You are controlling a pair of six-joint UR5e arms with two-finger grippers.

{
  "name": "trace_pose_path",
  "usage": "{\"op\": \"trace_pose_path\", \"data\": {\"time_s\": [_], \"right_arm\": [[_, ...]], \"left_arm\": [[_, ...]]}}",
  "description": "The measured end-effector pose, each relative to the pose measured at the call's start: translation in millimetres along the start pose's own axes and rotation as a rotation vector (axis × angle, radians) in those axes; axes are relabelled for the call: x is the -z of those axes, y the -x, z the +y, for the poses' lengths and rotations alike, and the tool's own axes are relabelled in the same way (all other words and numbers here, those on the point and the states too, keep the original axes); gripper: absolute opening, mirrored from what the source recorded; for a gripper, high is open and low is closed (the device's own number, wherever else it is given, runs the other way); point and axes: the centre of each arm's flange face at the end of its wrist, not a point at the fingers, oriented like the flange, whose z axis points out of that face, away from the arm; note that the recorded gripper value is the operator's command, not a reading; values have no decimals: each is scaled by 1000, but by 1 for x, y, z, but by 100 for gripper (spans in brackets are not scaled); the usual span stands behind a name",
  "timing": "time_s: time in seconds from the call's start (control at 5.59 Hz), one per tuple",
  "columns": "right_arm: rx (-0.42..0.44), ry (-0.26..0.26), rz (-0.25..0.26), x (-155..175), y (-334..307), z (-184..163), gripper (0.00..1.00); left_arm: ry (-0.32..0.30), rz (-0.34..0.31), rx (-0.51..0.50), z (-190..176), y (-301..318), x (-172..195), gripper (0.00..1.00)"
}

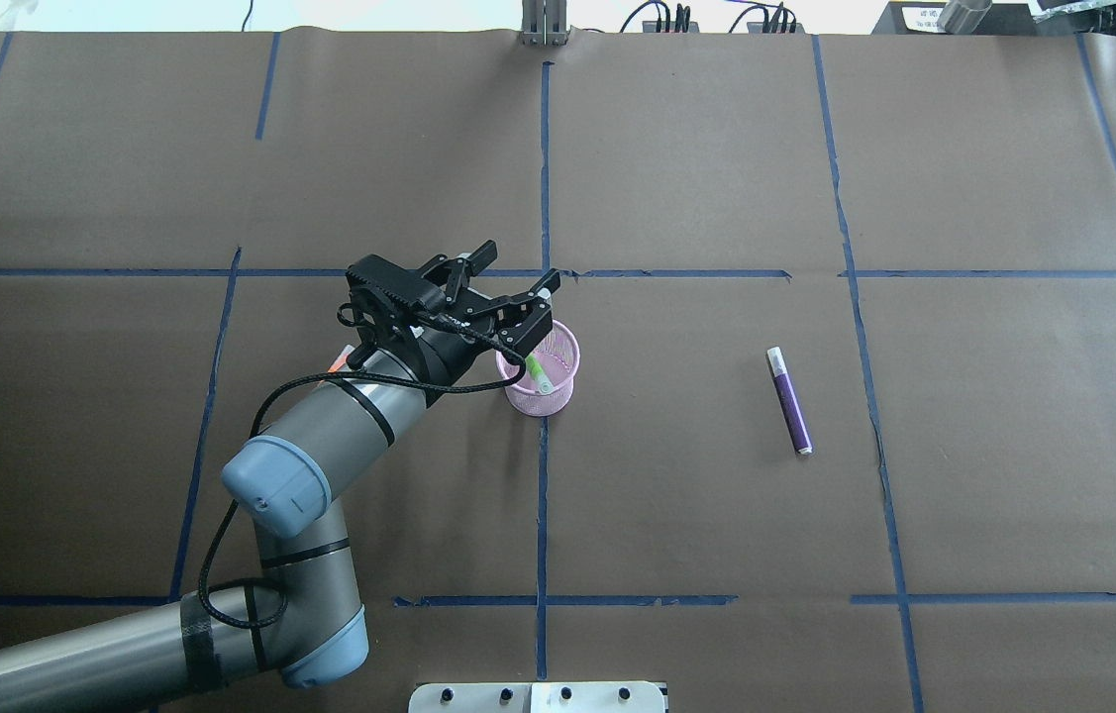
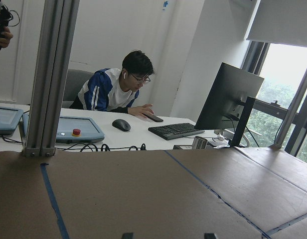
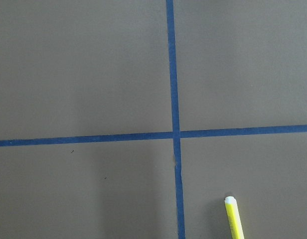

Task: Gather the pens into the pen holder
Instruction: 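Withdraw the left gripper away from the cup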

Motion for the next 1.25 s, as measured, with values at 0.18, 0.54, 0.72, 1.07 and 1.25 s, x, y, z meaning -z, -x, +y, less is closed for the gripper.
{"op": "trace_pose_path", "data": {"time_s": [0.18,0.54,0.72,1.07,1.25], "right_arm": [[0,0,-1,0,0,0,100],[-1,2,2,-1,-2,1,100],[-1,4,2,-3,-4,2,100],[-5,18,4,-11,-10,6,100],[-12,33,6,-19,-14,9,100]], "left_arm": [[-14,5,12,-7,-1,0,100],[-49,3,60,-52,2,-6,100],[5,-22,74,-86,17,-18,100],[280,-128,82,-162,91,-43,100],[421,-195,97,-194,132,-45,100]]}}
